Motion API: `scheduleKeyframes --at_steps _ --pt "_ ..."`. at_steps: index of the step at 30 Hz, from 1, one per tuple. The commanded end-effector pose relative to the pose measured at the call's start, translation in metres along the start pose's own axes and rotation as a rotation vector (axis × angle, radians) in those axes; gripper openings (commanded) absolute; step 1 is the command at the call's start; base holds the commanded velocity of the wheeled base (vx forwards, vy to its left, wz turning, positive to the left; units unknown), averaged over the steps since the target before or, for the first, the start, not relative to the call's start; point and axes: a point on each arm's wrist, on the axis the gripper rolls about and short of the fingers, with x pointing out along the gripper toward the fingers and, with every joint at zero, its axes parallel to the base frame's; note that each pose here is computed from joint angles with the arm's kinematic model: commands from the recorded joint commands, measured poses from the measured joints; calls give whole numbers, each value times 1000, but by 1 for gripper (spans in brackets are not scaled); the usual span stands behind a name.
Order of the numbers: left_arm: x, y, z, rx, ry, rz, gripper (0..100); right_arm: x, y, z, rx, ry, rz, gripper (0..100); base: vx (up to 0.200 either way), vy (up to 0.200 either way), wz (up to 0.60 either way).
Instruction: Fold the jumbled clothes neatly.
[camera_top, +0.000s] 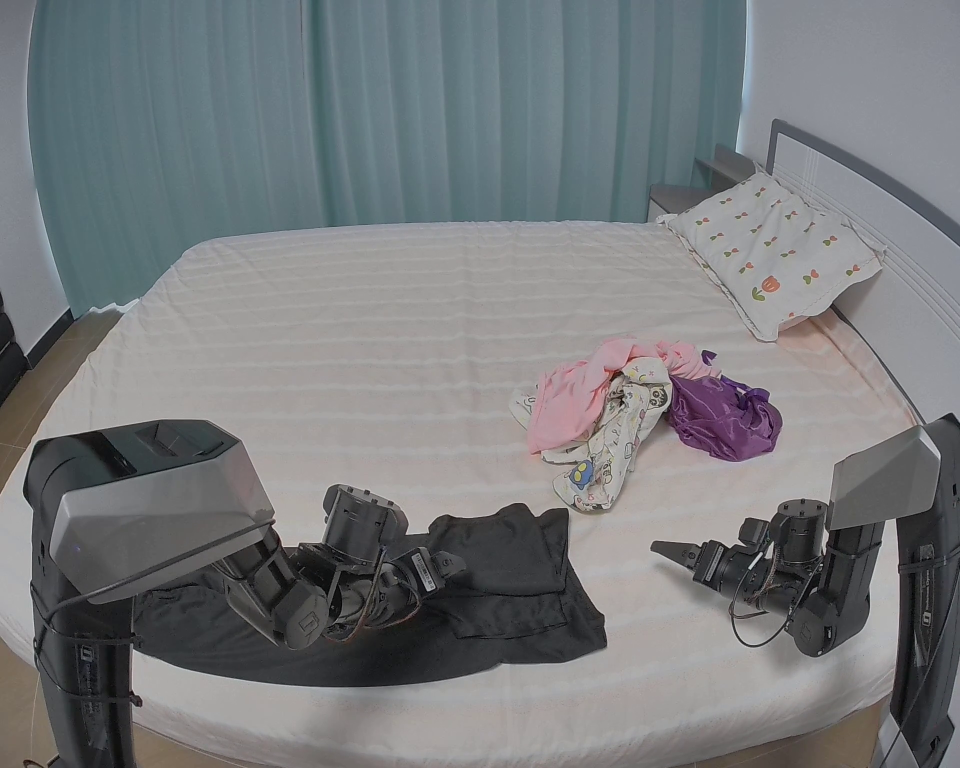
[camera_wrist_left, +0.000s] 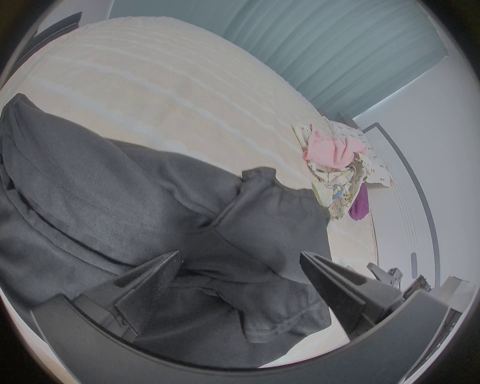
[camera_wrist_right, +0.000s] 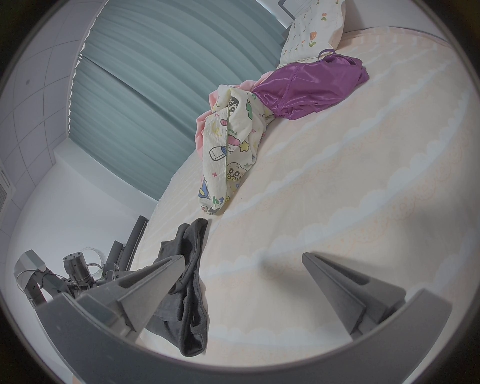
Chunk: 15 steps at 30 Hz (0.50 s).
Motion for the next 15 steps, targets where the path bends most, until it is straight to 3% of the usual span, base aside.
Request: scheduleKeyframes --at_steps 1,15 --pt "-1 -3 -2 7 8 -7 100 0 1 0 -3 -7 5 100 0 0 0" --pt "-23 -16 -3 15 58 -41 100 0 1 1 -4 -7 7 100 0 0 0"
